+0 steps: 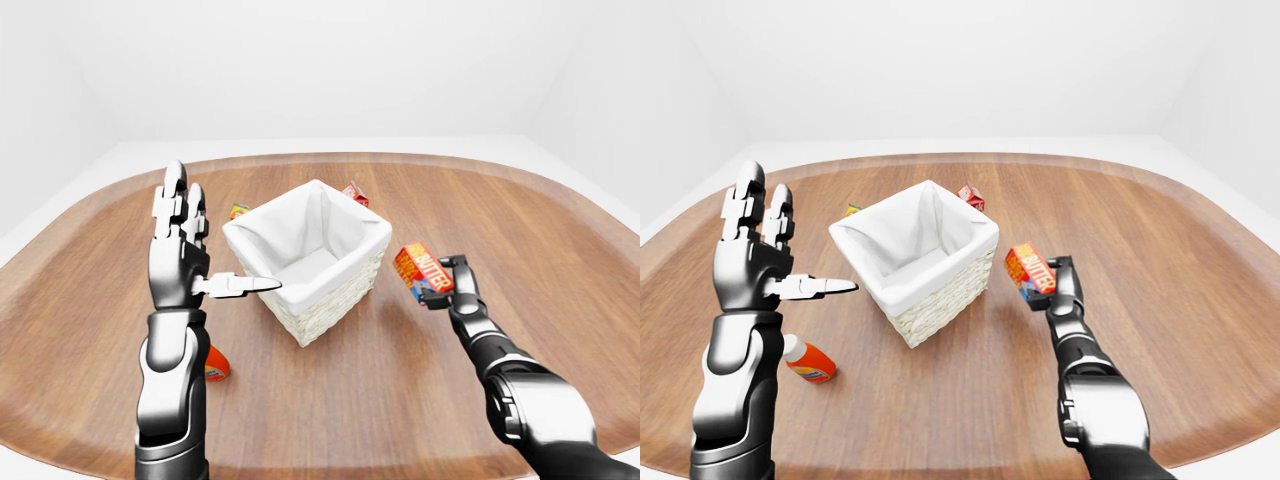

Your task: Pick up the butter and put it in the basket.

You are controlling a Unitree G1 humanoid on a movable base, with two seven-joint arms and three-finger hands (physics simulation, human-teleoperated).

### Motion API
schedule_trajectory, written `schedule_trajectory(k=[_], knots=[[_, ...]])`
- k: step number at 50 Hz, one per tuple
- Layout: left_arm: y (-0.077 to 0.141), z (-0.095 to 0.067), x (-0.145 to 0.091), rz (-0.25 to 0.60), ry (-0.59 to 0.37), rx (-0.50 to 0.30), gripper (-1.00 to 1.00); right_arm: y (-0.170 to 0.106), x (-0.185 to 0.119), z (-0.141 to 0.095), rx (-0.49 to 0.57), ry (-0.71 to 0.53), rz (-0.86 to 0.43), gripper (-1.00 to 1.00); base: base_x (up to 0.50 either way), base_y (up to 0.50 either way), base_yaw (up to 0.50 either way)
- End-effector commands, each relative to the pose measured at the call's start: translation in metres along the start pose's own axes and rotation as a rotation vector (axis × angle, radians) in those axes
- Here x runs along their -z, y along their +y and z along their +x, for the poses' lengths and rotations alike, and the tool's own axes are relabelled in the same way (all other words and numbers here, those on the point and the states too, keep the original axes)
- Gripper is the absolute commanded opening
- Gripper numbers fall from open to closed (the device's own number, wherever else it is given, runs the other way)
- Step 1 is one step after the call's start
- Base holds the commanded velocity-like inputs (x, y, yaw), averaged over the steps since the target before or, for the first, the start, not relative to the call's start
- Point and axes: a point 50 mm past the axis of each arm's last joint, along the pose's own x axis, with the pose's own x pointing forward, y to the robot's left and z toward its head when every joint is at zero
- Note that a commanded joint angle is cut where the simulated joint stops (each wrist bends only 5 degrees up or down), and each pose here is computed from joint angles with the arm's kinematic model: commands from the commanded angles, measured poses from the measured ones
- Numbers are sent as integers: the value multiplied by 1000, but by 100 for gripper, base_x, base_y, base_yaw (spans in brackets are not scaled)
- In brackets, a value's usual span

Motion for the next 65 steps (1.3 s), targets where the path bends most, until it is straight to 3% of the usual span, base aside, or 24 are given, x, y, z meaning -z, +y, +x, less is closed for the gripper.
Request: schedule_trajectory(k=[1,5,8,14,28,46,54,65], knots=[[1,0,-1,0,-2,-3,100,-23,-45,9,63,-112,117,-100,0,0,0],[1,0,-1,0,-2,-3,100,-27,-53,10,65,-133,129,-100,0,0,0],[2,-1,-1,-1,-2,-4,100,-38,-87,11,66,-231,181,-100,0,0,0],[2,-1,-1,-2,-5,-7,100,-51,-116,8,86,-329,206,-100,0,0,0],[3,-1,-2,-4,-6,-8,100,-68,-178,-7,76,-491,171,-100,0,0,0],[7,0,-8,-1,-34,-19,100,-87,-249,-30,41,-688,-39,-100,0,0,0],[8,0,-10,-1,-42,-23,100,-82,-281,-45,10,-789,-193,-100,0,0,0],[10,0,-11,-1,-44,-27,100,-59,-301,-57,-19,-818,-379,-100,0,0,0]])
